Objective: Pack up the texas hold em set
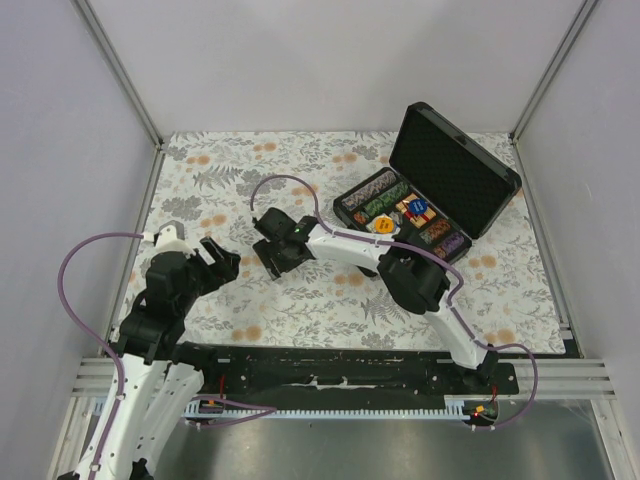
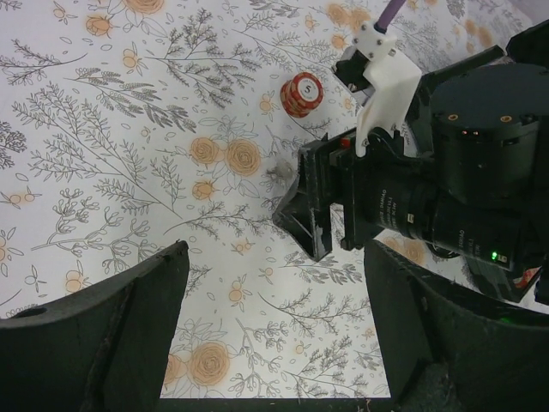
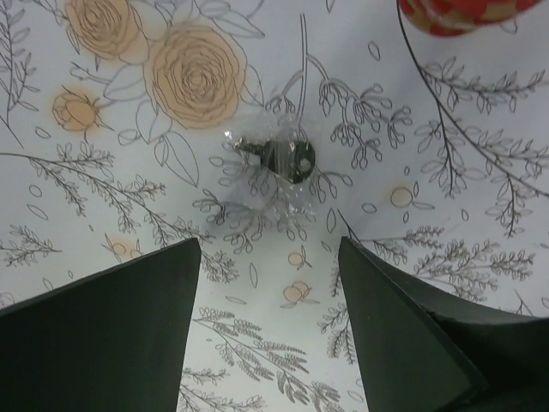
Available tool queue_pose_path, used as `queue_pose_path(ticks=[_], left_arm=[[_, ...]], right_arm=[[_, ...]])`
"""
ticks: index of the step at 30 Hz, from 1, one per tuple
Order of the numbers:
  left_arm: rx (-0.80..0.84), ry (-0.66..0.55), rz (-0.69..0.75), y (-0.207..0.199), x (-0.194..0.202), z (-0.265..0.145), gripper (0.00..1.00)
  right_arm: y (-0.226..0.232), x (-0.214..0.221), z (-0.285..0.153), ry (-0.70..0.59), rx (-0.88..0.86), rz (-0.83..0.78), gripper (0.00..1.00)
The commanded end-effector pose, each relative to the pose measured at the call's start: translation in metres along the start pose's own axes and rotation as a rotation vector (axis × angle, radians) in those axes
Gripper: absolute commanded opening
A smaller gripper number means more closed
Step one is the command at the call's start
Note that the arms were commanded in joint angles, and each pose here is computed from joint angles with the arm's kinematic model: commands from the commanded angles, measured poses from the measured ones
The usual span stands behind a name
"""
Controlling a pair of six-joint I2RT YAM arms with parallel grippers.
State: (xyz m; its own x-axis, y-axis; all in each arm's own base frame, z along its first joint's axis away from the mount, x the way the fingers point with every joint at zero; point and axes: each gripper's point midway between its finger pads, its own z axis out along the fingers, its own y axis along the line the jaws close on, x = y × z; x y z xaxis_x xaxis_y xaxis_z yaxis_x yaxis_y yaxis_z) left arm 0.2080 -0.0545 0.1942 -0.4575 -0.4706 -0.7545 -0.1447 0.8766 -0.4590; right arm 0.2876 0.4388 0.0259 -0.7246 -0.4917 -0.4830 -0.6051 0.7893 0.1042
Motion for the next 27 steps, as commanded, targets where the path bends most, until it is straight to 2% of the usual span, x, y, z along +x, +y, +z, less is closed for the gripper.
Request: queue_pose_path(ticks=[1,5,8,14,16,22,27], left_arm=[[-0.003,-0.028,-0.005,-0.001,-0.007,-0.002,0.88],[-0.002,-0.027,-0.003,-0.001,-0.007,-0.002,0.88],[-0.009,-0.025,-0.002,0.0,-0.006,-0.002,0.88],[-0.01,-0.03,-0.003,0.0,-0.007,-0.002,0.88],[-0.009,-0.031,-0.006,0.0,-0.007,-0.002,0.88],[-0.007,-0.026,-0.004,-0.001,-0.006,-0.001,0.88],[-0.003,-0.025,-0.004,-0.001,-0.006,-0.002,0.88]], right_arm=[[0.01,-0.046,0.002,-0.14,-0.012,-0.052,0.74],[0.004,-0.045,0.019,-0.134,0.028,-0.087,0.72],[0.001,-0.04,0.028,-0.112,0.046,-0.1,0.65],[0.0,-0.029,0.028,-0.077,0.043,-0.064,0.35],[-0.002,-0.029,0.023,-0.081,0.058,-0.056,0.29],[-0.018,-0.049,-0.013,-0.15,0.14,-0.053,0.28],[-0.034,-0.07,-0.062,-0.221,0.209,-0.055,0.28]])
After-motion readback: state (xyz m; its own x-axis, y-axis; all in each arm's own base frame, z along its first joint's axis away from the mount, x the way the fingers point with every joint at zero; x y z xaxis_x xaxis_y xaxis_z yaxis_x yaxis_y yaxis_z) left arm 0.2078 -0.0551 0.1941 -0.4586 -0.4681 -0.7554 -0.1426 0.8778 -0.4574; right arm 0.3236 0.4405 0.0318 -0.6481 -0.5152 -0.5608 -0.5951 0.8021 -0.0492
